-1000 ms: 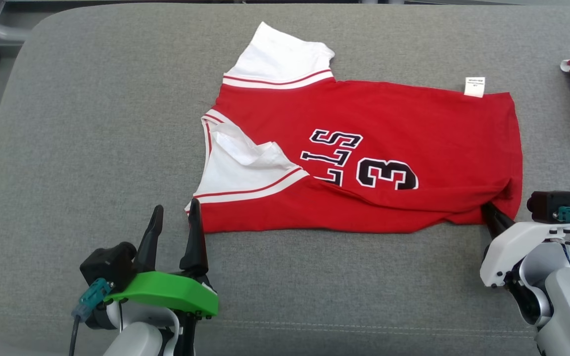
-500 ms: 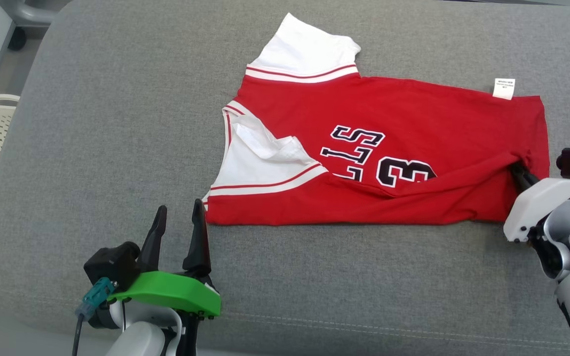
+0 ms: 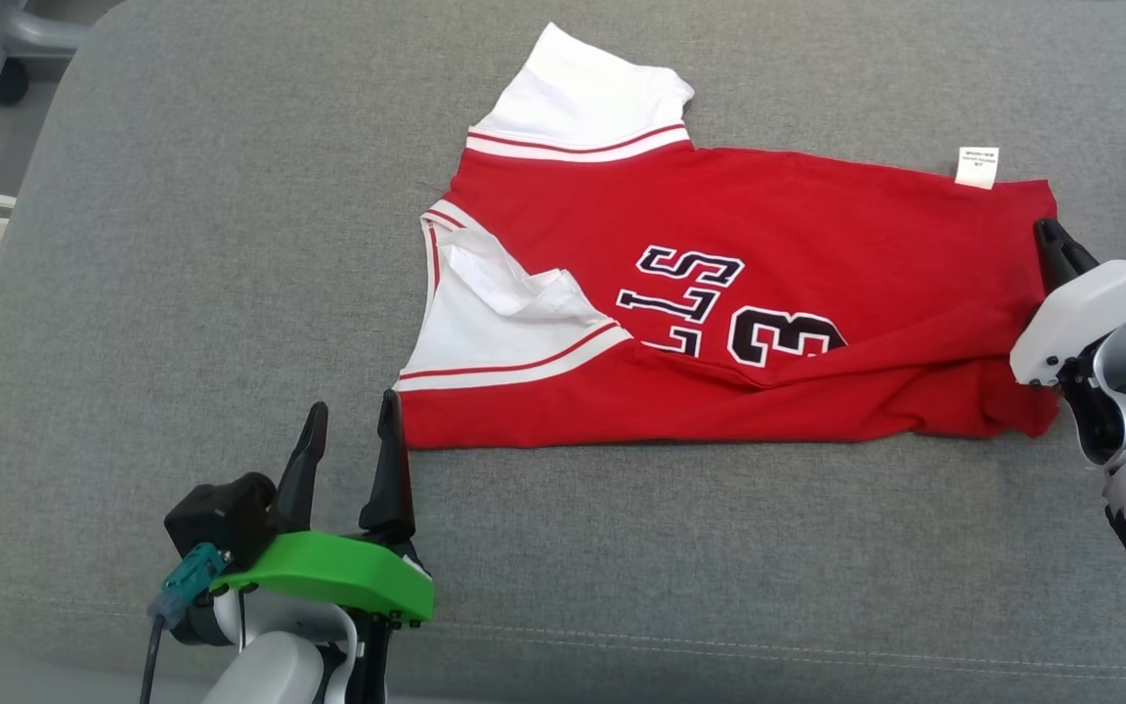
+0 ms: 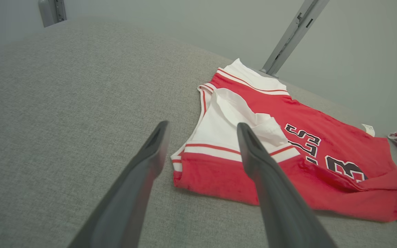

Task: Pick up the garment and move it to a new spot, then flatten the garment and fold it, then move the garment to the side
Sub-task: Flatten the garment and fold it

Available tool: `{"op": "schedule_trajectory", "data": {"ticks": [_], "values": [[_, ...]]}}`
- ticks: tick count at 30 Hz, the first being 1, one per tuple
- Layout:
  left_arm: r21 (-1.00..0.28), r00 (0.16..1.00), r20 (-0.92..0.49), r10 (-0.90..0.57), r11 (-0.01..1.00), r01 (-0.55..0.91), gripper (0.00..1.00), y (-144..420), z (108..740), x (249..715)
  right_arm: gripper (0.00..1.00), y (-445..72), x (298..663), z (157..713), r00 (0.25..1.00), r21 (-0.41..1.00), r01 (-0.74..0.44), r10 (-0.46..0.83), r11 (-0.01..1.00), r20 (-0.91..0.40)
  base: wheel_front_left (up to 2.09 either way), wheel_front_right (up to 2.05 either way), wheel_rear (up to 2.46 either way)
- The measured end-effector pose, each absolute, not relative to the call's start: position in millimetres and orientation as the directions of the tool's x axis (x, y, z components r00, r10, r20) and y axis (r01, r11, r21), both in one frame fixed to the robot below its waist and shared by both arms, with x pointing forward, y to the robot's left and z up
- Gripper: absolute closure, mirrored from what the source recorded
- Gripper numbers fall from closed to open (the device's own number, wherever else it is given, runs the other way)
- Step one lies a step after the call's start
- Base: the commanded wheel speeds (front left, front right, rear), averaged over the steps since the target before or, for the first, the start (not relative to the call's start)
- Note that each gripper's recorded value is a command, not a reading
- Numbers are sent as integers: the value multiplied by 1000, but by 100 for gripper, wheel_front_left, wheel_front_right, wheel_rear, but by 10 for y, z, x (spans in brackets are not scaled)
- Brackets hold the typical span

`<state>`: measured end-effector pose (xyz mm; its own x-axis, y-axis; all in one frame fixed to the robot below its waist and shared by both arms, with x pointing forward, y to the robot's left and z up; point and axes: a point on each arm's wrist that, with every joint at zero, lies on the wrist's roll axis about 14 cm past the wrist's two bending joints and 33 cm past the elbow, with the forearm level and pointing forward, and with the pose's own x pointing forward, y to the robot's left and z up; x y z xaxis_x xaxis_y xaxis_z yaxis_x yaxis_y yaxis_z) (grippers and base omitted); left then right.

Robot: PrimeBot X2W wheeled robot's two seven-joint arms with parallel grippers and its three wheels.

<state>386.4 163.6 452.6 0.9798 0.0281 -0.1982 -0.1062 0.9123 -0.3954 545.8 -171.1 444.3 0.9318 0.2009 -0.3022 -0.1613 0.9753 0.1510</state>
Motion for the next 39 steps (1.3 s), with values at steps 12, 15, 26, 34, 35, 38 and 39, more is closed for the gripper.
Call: {"op": "schedule_trajectory", "data": {"ticks": [12,15,26,34,35,38,39], "values": [[-411,982,-184,-48,911,-32,0,1377,4558,3915,70,-2092,5057,4511,971,192,-81,121,978,-207,0,0,0],[-409,978,-195,-69,913,-17,0,1309,4529,3922,18,-2174,4886,4488,974,203,-58,99,977,-202,0,0,0],[-432,952,-294,-84,900,-54,0,1231,4257,3871,0,-2130,4345,4374,970,324,17,63,946,-236,0,0,0],[-439,921,-387,-48,888,-139,0,1358,3997,3789,0,-1865,4247,4177,944,409,40,100,911,-314,0,0,0],[-442,917,-396,-45,885,-147,0,1364,3970,3774,0,-1844,4247,4147,939,414,42,105,909,-326,0,0,0],[-459,904,-425,-54,873,-164,0,1340,3892,3728,0,-1779,4251,4063,928,431,52,116,901,-354,0,0,0],[-467,901,-430,-55,868,-170,0,1336,3880,3725,0,-1759,4257,4039,925,436,55,118,898,-360,0,0,0]]}}
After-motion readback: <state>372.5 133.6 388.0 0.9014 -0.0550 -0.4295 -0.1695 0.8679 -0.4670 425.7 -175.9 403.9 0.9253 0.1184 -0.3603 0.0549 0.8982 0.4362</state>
